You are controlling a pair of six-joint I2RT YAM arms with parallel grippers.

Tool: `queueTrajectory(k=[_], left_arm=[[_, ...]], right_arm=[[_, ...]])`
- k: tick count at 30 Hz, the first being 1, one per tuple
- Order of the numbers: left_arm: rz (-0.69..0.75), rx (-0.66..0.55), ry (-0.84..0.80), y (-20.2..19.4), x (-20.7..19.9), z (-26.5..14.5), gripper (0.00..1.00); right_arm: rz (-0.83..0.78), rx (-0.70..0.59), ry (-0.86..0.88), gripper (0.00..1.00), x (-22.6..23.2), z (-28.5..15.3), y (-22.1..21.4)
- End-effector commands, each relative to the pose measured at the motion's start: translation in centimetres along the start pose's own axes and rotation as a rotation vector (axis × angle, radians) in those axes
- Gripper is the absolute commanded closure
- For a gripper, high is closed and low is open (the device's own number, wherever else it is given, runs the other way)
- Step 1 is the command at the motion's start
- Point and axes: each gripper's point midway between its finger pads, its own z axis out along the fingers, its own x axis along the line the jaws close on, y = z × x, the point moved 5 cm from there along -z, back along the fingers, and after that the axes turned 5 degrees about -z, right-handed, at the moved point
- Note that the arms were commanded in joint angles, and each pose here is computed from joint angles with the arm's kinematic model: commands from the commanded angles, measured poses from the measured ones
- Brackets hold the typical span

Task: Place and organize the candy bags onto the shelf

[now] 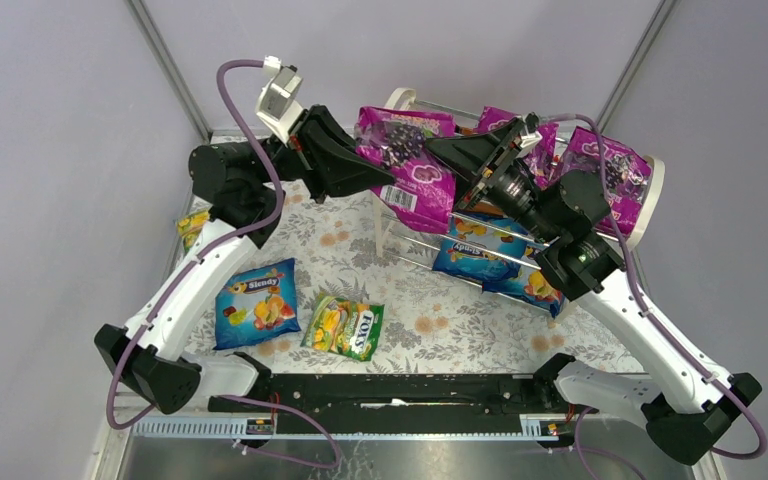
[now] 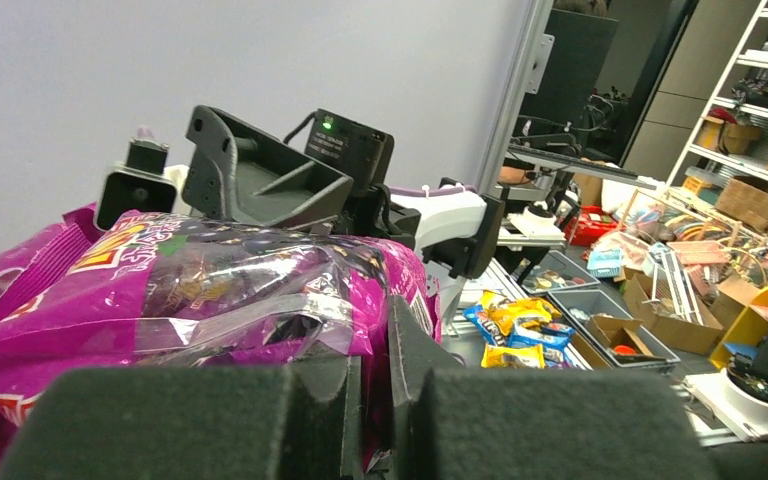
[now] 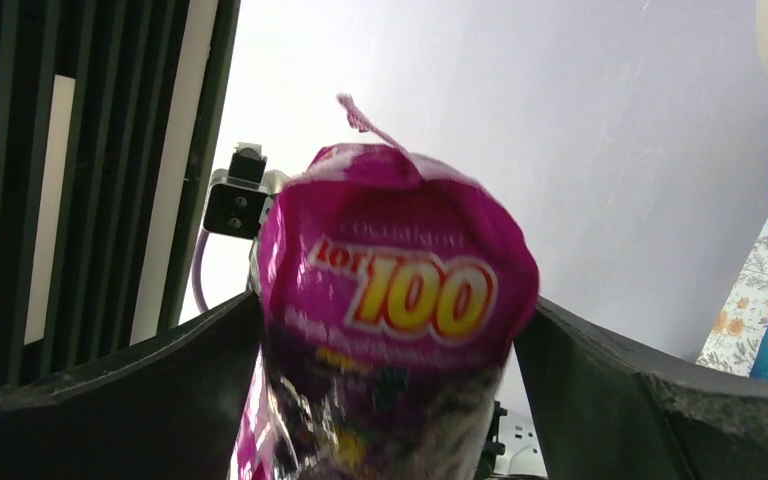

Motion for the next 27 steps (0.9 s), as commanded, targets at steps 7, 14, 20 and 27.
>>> queueTrajectory(k=[7,14,20,27], left_arm=[[0.073,-0.033,-0.031,-0.5,-1.1,0.3,1.00],[-0.004,-0.014,0.128,-1.1,1.5,0.1,0.83],[-0.020,-0.004,0.315,-0.8,3.1,-0.5,0.41],[0.045,-0.008,0.625,0.9,3.4,-2.9,0.02]], right_arm=[[-0.079,-0.075,0.129,0.23,2.1,-0.8,0.6],[-0.153,-0.136,0.130,0.44,2.4,-0.8,1.4],[-0.225,-0.228,0.110,0.56,3.1,-1.0,2.6],[-0.317,-0.355,-0.034,0.60,3.0,-0.6,4.9]])
